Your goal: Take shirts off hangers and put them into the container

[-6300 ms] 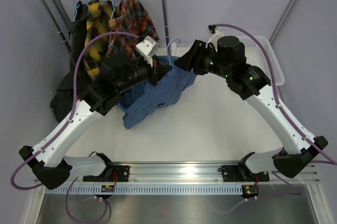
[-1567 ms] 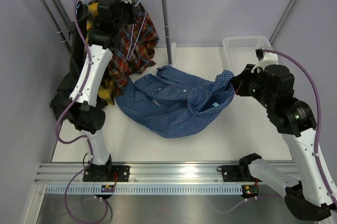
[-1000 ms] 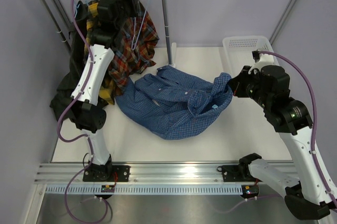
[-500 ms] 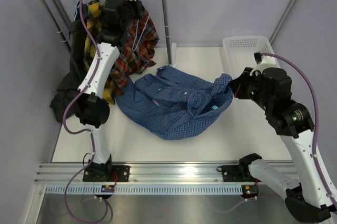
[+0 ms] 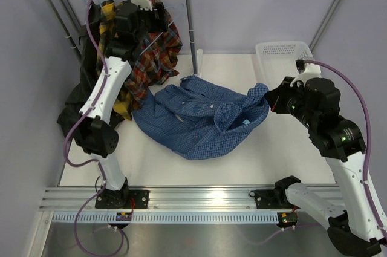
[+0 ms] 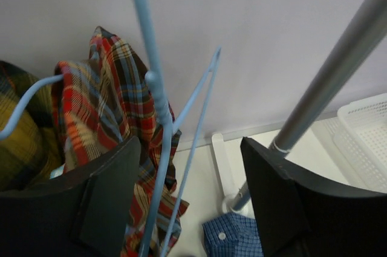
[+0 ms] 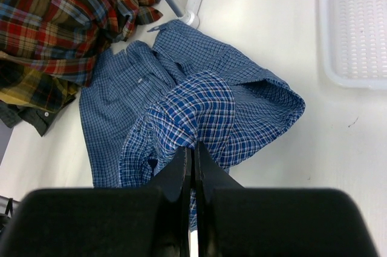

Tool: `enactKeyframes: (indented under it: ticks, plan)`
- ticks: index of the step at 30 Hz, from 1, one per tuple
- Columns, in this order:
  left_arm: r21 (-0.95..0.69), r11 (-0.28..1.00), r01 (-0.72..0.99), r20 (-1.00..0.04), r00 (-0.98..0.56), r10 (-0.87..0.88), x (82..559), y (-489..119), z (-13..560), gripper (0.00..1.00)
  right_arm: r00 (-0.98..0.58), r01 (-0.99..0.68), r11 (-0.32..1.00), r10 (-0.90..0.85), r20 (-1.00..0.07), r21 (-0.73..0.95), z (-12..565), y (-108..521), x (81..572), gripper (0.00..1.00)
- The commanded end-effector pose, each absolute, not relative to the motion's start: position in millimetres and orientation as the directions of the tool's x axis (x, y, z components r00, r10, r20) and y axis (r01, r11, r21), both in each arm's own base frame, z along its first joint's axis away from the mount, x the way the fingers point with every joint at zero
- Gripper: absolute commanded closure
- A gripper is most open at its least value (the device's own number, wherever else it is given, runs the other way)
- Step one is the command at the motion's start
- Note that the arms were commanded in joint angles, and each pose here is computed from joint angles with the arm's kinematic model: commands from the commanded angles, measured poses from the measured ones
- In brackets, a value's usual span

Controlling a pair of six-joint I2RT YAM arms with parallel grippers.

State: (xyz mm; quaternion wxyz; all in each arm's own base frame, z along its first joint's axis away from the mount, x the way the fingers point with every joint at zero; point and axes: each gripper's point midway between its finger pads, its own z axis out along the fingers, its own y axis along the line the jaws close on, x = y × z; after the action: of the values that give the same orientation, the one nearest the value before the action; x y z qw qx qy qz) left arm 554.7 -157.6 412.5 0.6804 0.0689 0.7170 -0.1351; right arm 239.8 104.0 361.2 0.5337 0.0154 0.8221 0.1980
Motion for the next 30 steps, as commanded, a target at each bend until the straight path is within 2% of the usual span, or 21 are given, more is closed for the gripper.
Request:
enactKeyframes:
  ticks: [1,4,5,10,11,12,13,14,16,17,19,20,21,23,25,30]
  plan:
    - [-0.104,0.947,0.305,-0.986,0.093,-0.138,501.6,-143.6,495.7,0.18,-0.334,-0.241,0.912,0.244,-0.91,0.333,403.9,104.4,240.8,1.0]
    - [-0.099,0.95,0.297,-0.985,0.106,-0.135,468.9,-133.1,513.4,0.01,-0.274,-0.208,0.924,0.26,-0.926,0.321,430.7,97.1,250.2,1.0]
    - [-0.085,0.951,0.297,-0.981,0.143,-0.132,446.9,-126.6,531.7,0.01,-0.23,-0.207,0.924,0.275,-0.934,0.323,451.1,93.4,249.3,1.0]
    - [-0.042,0.972,0.229,-0.989,0.129,-0.074,390.0,-98.3,525.9,0.01,-0.124,-0.107,0.951,0.276,-0.953,0.289,497.3,80.0,283.9,1.0]
    - [-0.041,0.976,0.212,-0.992,0.111,-0.066,380.4,-92.6,519.1,0.01,-0.055,-0.106,0.949,0.293,-0.955,0.297,525.8,74.9,281.8,1.0]
    - [-0.045,0.983,0.179,-0.986,0.152,-0.073,354.0,-79.2,531.6,0.01,-0.026,-0.095,0.952,0.29,-0.957,0.291,537.6,72.4,286.3,1.0]
    - [-0.041,0.986,0.165,-0.992,0.114,-0.06,349.2,-75.5,511.6,0.01,-0.022,-0.066,0.957,0.28,-0.96,0.281,540.2,72.9,302.0,1.0]
    - [-0.043,0.989,0.139,-0.993,0.106,-0.058,337.8,-67.8,506.2,0.01,0.066,-0.068,0.952,0.303,-0.951,0.298,574.1,65.4,294.9,1.0]
    - [-0.052,0.991,0.123,-0.992,0.107,-0.066,307.6,-57.4,496.1,0.01,0.117,-0.013,0.964,0.264,-0.957,0.265,590.8,58.9,313.1,1.0]
    - [-0.058,0.993,0.108,-0.993,0.092,-0.068,298.3,-52.3,488.5,0.01,0.213,-0.01,0.959,0.279,-0.936,0.284,625.2,48.4,299.9,1.0]
    - [-0.074,0.992,0.103,-0.991,0.102,-0.085,272.8,-45.0,484.7,0.01,0.258,0.037,0.971,0.22,-0.941,0.237,639.2,43.7,314.5,1.0]
    - [-0.076,0.992,0.099,-0.995,0.055,-0.082,269.9,-44.4,465.4,0.01,0.337,0.045,0.967,0.221,-0.915,0.251,661.9,37.1,309.9,1.0]
    - [-0.082,0.991,0.103,-0.995,0.045,-0.087,264.4,-44.1,459.2,0.01,0.364,0.086,0.978,0.145,-0.92,0.188,668.3,32.4,314.5,1.0]
    - [-0.104,0.987,0.126,-0.994,0.011,-0.106,251.0,-46.3,439.7,0.01,0.444,0.192,0.965,0.076,-0.893,0.178,683.9,18.9,328.8,1.0]
    - [-0.108,0.985,0.137,-0.994,-0.009,-0.108,244.2,-47.1,429.6,0.01,0.457,0.311,0.944,-0.041,-0.889,0.116,689.8,1.6,341.9,1.0]
    - [-0.103,0.98,0.168,-0.993,-0.082,-0.09,238.1,-52.6,400.0,0.01,0.535,0.403,0.905,-0.11,-0.838,0.138,711.7,-29.2,359.6,1.0]
